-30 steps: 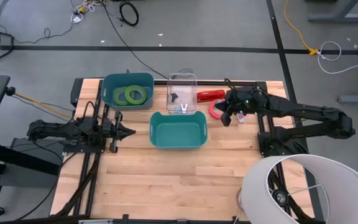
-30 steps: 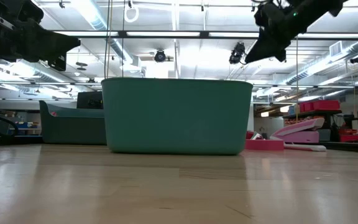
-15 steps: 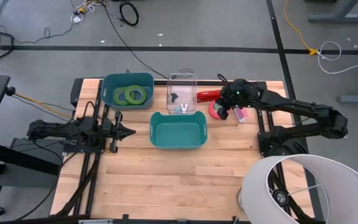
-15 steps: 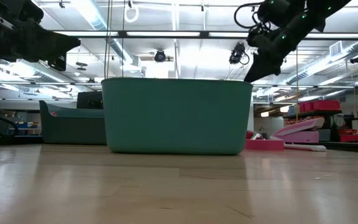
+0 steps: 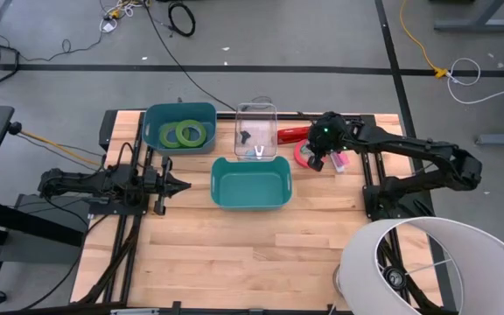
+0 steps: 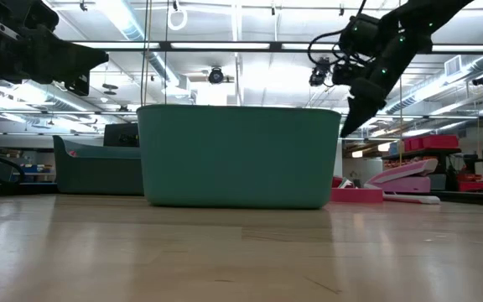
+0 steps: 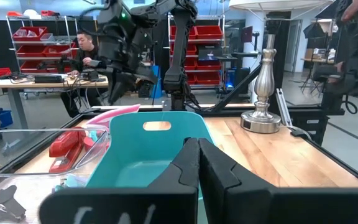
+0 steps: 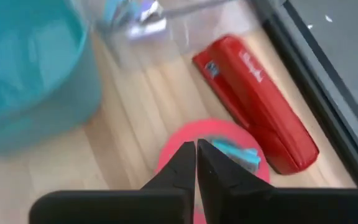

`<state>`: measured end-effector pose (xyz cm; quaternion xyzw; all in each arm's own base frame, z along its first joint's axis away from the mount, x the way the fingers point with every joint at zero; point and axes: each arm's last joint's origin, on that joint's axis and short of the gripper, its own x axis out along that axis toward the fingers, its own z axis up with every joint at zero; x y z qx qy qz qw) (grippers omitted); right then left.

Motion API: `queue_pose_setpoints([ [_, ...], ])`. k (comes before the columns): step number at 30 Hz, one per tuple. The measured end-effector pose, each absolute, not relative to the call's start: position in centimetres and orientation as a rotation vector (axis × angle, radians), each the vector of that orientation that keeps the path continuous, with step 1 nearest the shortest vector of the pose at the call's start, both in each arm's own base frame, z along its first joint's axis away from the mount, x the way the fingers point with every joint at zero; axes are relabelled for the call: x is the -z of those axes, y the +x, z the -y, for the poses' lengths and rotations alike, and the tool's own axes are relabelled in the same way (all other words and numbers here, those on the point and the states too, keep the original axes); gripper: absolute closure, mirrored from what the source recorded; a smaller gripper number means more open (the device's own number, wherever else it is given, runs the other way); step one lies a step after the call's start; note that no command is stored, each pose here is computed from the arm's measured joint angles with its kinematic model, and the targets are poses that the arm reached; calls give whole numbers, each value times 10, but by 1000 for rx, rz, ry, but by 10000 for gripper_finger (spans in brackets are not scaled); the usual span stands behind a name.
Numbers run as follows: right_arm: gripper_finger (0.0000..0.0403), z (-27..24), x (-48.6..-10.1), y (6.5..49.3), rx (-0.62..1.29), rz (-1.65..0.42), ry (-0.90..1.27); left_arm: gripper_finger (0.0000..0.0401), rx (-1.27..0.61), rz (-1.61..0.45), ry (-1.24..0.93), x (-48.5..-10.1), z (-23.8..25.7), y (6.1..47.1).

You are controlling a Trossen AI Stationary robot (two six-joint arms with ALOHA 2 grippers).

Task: Pick and place Stapler, Stapler remover, tape
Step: Put the light blue staple remover into the transparent bin

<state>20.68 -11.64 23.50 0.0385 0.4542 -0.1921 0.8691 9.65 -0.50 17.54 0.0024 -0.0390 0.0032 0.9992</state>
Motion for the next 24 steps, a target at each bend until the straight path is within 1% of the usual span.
queue_pose_setpoints([
  [2,378,115,-231,205,354,-1010,20,398,-6,78,5,-175,5,97],
  [5,360,115,-225,204,291,-1082,-47,398,-6,78,5,-175,5,97],
  [9,318,117,-217,206,262,-1155,-146,398,-6,78,5,-175,5,97],
  [14,264,123,-206,210,224,-1267,-325,398,-6,78,5,-175,5,97],
  [17,239,127,-198,214,200,-1317,-407,398,-6,78,5,-175,5,97],
  [20,223,130,-190,219,193,-1354,-456,398,-6,78,5,-175,5,97],
  [24,215,135,-181,226,170,-1367,-512,398,-6,78,5,-175,5,97],
])
